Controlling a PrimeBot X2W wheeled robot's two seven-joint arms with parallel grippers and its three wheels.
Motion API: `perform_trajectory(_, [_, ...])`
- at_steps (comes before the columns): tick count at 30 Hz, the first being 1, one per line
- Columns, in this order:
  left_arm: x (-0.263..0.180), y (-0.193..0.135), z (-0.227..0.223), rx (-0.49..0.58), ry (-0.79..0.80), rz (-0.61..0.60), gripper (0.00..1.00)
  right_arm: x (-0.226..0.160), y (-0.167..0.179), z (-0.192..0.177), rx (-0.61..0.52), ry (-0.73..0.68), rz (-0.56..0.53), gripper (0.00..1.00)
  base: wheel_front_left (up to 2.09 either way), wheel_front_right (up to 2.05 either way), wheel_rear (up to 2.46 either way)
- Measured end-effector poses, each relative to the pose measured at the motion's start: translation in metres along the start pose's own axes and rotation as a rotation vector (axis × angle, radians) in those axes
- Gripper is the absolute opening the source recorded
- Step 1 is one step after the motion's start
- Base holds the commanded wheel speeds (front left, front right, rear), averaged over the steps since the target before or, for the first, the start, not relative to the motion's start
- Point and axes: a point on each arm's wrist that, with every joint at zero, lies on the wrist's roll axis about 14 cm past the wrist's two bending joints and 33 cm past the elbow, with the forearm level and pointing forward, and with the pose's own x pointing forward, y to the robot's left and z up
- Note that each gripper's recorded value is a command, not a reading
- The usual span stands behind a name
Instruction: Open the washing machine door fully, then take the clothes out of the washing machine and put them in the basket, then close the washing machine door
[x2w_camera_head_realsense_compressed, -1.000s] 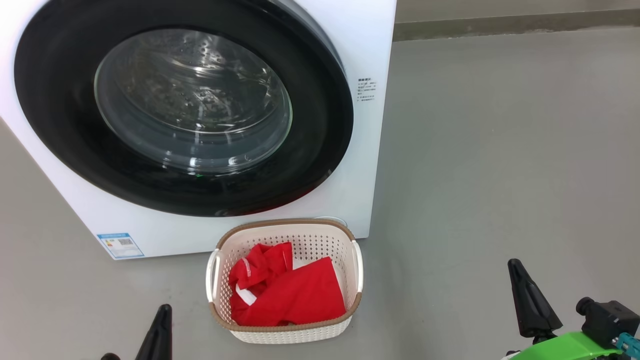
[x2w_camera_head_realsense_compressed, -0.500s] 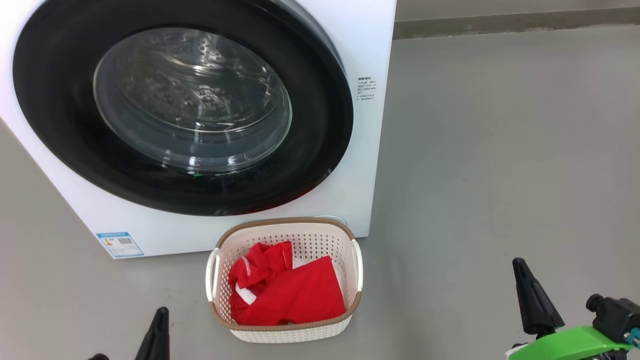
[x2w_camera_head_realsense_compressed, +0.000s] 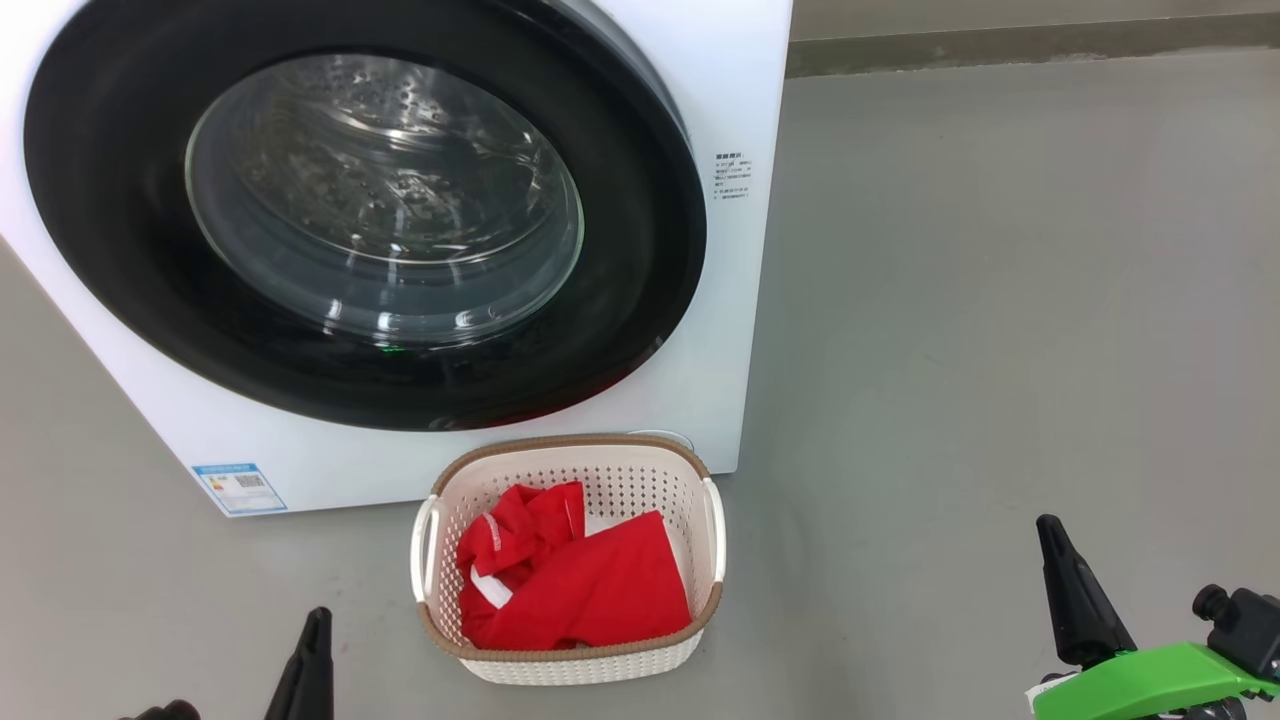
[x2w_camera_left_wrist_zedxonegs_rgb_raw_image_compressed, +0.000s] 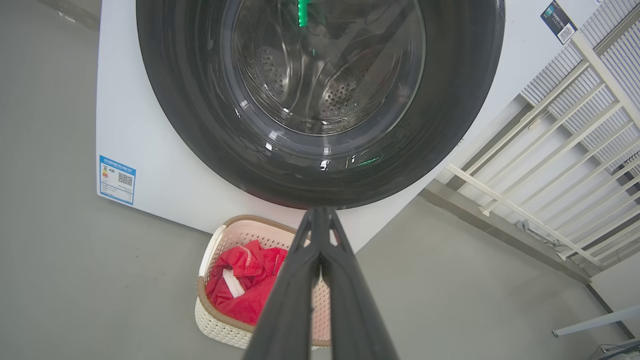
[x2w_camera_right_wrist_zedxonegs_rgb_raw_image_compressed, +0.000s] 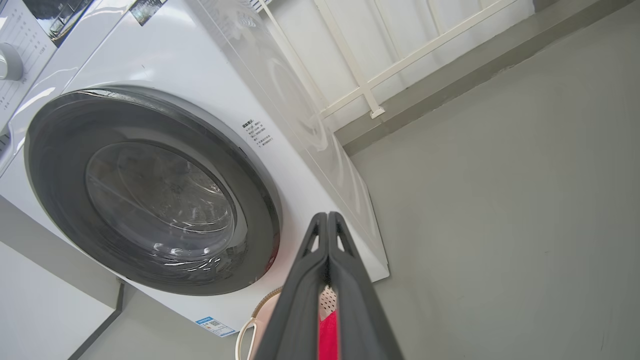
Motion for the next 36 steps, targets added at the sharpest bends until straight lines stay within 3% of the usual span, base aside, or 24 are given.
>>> perform_trajectory(36, [0.0092, 0.0033, -0.0023, -0.397, 0.037, 0.034, 0.0, 0.0086, -0.0077, 0.0017, 0.36, 0.023, -0.046, 0.0, 0.0, 0.0, 0.0])
